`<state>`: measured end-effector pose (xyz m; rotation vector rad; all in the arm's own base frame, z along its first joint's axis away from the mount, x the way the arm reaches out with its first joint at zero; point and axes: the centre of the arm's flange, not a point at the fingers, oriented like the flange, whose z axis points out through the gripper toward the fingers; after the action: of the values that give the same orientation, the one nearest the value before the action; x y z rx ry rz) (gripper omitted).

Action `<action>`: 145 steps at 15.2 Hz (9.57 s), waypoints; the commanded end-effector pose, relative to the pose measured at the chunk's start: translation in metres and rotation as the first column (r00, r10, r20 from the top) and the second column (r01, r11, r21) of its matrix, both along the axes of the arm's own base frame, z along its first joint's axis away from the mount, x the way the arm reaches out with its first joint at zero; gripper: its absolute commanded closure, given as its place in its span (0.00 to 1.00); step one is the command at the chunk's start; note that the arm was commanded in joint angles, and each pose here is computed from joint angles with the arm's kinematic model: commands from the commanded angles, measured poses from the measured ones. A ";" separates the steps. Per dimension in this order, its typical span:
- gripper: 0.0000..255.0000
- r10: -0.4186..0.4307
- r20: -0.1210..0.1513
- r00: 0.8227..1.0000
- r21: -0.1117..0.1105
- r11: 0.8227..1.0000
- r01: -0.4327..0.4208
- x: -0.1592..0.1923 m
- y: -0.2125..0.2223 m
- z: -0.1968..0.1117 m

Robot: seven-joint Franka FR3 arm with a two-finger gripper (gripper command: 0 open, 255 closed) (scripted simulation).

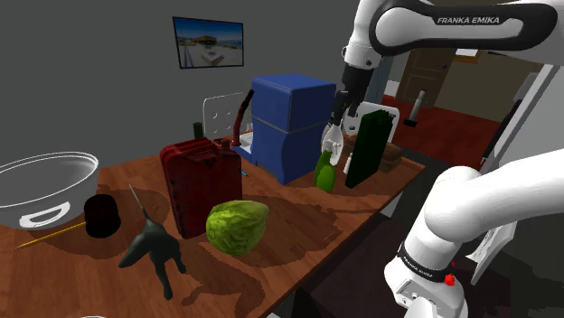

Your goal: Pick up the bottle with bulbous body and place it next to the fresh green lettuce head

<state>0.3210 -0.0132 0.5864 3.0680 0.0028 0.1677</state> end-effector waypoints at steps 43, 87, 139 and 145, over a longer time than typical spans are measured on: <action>0.00 -0.008 -0.026 1.000 0.069 0.998 0.010 0.199 -0.387 -0.167; 1.00 -0.038 -0.075 0.996 0.070 0.997 0.043 0.220 -0.386 -0.168; 1.00 -0.038 -0.075 0.996 0.071 0.997 0.044 0.198 -0.305 0.064; 1.00 -0.038 -0.075 0.996 0.071 0.997 0.044 0.173 -0.231 0.075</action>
<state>0.4954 -0.2579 0.6593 3.1429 -0.0617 0.0545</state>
